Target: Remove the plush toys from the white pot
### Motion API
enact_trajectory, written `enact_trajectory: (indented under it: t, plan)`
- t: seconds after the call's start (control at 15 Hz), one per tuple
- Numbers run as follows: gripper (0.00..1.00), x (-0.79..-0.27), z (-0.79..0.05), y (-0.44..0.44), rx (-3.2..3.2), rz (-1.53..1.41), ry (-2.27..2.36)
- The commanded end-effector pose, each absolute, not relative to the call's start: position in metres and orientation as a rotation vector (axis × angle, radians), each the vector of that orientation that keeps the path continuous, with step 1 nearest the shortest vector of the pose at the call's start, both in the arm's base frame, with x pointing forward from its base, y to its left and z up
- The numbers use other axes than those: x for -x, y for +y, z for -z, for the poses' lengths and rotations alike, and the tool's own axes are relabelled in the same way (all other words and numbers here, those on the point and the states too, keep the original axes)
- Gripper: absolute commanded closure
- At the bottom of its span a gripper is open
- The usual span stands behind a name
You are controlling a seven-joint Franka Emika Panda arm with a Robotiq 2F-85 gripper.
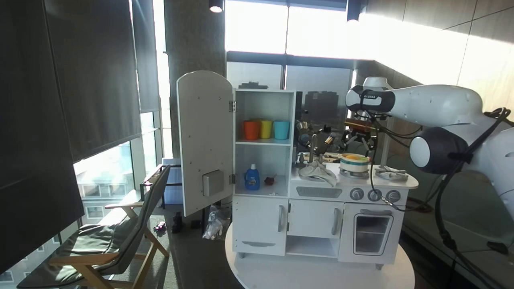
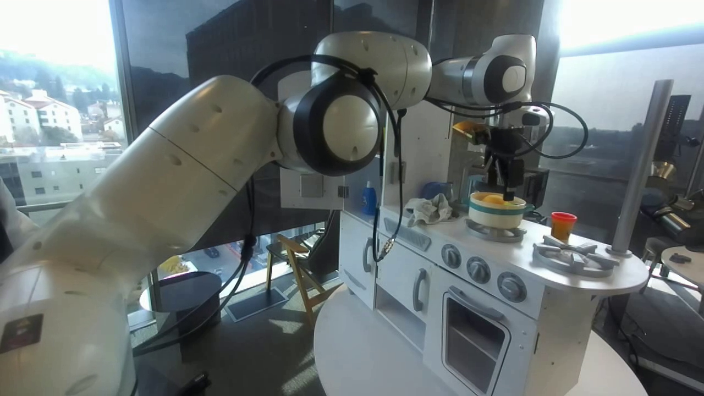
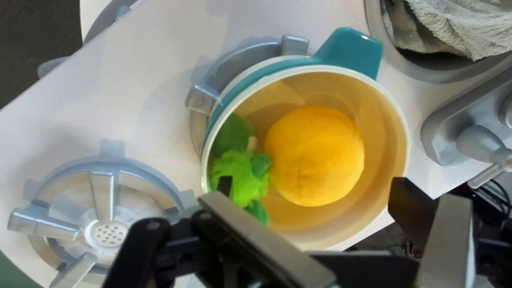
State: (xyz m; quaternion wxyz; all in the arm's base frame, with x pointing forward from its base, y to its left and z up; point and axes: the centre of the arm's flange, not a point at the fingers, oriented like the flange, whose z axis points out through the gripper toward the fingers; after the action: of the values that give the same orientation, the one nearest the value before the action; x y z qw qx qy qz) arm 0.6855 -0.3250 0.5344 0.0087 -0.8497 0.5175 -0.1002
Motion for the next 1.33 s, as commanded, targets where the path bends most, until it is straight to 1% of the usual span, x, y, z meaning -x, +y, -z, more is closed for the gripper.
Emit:
enact_trajectory:
  t: [0.0,0.67,0.73,0.8,0.87,0.93,1.27]
  plan:
    - [0.00,-0.719,-0.545,-0.327,2.657,0.301,1.631]
    - [0.00,-0.716,-0.516,-0.333,2.630,0.220,1.691]
    - [0.18,-0.715,-0.516,-0.334,2.625,0.220,1.695]
    - [0.27,-0.714,-0.517,-0.333,2.623,0.215,1.691]
    - [0.34,-0.713,-0.521,-0.332,2.617,0.218,1.686]
    - [0.44,-0.712,-0.523,-0.331,2.615,0.226,1.686]
    - [0.80,-0.708,-0.535,-0.328,2.594,0.257,1.696]
